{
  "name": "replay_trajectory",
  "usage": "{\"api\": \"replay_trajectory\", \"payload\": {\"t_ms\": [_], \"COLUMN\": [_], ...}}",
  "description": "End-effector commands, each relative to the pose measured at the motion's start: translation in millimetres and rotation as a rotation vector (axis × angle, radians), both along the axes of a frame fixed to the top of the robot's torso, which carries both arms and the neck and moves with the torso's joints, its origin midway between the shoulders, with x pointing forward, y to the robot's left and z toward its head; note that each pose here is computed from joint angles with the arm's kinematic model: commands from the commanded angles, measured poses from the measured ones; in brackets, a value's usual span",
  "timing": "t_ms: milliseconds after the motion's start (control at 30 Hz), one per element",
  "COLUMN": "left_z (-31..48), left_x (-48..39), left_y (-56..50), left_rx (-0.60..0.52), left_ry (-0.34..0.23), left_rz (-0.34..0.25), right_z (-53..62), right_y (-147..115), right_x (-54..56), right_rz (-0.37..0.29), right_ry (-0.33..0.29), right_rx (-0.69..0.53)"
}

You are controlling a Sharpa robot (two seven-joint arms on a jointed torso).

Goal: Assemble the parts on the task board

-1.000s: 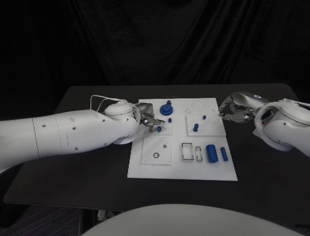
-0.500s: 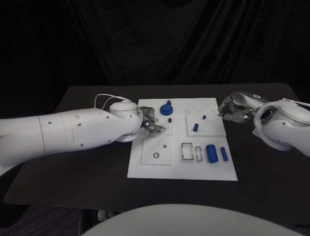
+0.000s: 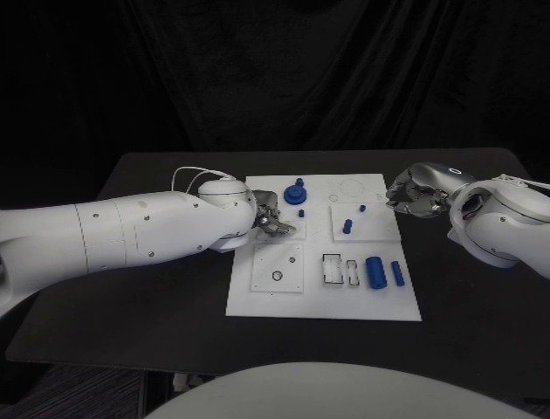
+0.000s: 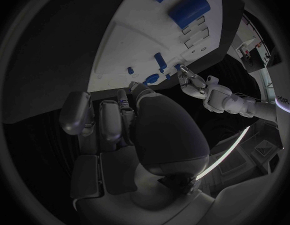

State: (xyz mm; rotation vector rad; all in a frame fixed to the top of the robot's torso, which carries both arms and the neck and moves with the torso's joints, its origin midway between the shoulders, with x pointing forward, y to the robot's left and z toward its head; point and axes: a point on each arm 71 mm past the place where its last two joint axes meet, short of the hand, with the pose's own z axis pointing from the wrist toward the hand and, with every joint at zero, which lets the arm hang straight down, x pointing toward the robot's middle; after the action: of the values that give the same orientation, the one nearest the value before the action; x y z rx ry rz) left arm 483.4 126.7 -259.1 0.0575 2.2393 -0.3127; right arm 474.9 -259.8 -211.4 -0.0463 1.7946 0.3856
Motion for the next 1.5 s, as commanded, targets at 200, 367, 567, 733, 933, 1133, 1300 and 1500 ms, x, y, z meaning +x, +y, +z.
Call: {"api": "replay_trajectory", "payload": {"t_ms": [200, 367, 567, 733, 933, 1133, 1300, 1500], "left_z": [0.9, -0.6, -1.7, -2.5, -3.1, -3.4, -3.4, -2.6], "left_x": [1.8, 2.9, 3.3, 3.2, 3.0, 3.2, 3.4, 3.9], "left_y": [-3.7, -3.3, -4.4, -5.6, -5.6, -5.2, -5.1, -5.0], "left_rx": [-0.03, -0.021, -0.019, -0.018, -0.016, -0.019, -0.023, -0.04], "left_ry": [-0.007, -0.003, -0.002, 0.0, 0.003, 0.001, -0.002, -0.014], "left_rz": [0.0, 0.006, 0.007, 0.005, 0.004, 0.004, 0.003, 0.002], "right_z": [-1.3, -1.3, -1.4, -1.5, -1.5, -1.5, -1.5, -1.5], "right_y": [-0.5, -0.1, 0.0, 0.0, 0.1, 0.0, 0.1, 0.1], "right_x": [-0.9, -1.1, -1.3, -1.4, -1.4, -1.2, -1.1, -1.0], "right_rz": [-0.012, -0.012, -0.012, -0.012, -0.012, -0.013, -0.013, -0.014], "right_ry": [0.008, 0.01, 0.011, 0.013, 0.013, 0.013, 0.012, 0.012], "right_rx": [-0.008, -0.009, -0.009, -0.01, -0.009, -0.009, -0.009, -0.009]}}
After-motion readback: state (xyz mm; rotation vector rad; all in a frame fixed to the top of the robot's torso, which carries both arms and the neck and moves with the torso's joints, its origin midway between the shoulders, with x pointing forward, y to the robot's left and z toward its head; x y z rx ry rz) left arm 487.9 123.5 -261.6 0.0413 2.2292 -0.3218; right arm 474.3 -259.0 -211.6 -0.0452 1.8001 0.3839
